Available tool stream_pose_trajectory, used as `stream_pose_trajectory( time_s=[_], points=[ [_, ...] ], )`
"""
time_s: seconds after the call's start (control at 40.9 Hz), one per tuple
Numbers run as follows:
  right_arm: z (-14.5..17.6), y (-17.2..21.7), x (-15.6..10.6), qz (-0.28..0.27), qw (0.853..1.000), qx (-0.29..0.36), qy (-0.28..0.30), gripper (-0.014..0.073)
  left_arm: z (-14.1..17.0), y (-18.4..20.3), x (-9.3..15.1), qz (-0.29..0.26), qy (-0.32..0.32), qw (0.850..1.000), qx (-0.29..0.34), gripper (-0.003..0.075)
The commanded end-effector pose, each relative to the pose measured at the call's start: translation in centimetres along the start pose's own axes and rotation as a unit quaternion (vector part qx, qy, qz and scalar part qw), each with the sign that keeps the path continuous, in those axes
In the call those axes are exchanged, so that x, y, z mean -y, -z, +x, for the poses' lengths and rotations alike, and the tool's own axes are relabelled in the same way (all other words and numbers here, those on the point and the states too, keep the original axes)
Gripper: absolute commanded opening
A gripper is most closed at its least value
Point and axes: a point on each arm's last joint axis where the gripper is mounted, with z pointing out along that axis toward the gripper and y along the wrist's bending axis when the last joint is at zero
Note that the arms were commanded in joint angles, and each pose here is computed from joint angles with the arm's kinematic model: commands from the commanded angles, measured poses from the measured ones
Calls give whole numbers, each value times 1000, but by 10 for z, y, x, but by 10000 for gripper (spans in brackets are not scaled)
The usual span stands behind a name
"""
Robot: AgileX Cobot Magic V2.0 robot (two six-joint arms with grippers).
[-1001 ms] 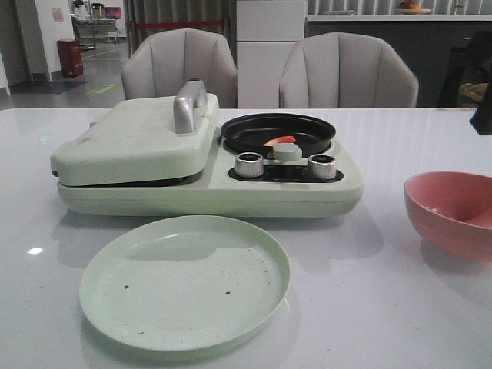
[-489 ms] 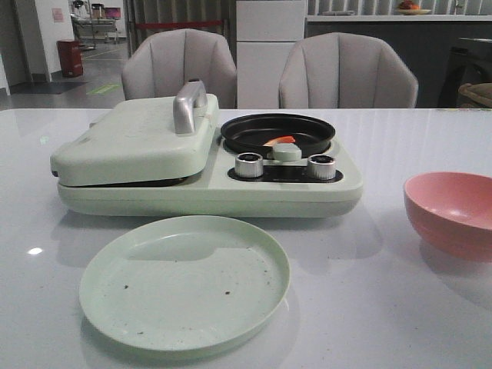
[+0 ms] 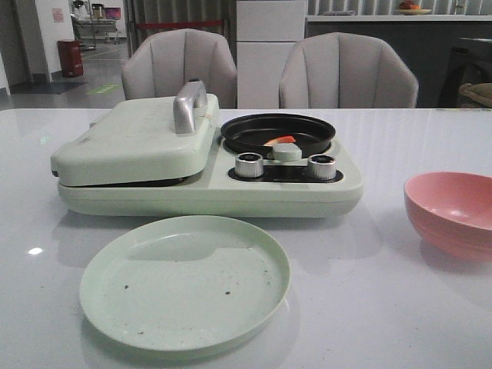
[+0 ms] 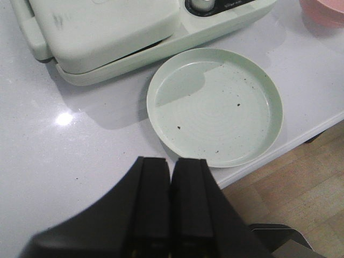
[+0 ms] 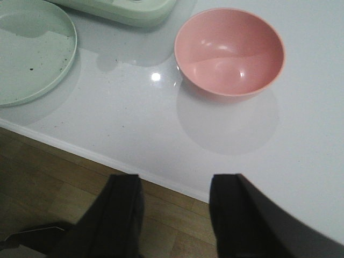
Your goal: Make breakfast with bread and shrimp
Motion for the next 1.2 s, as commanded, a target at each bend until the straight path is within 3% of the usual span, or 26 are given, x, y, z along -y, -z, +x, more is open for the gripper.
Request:
stream_pose_trajectory(
  time_s=[0.0,0.415,0.489,0.733,0.879,1.172],
  points=[
    [-8,8,0,6,998,60,-14,409,-13,5,1,3,5,999,44,101],
    [-2,4,1,6,998,52,-24,400,-13,5,1,3,5,999,44,101],
    [-3,4,0,3,998,55,-26,346,-13,5,1,3,5,999,44,101],
    [-3,3,0,1,998,58,-28,37,-12,5,0,-3,1,999,44,102],
    [-1,0,0,2,998,58,-29,47,-12,5,-6,-29,40,998,44,102],
    [-1,-1,0,2,998,62,-29,47,-12,5,-8,-36,38,998,45,102]
  ],
)
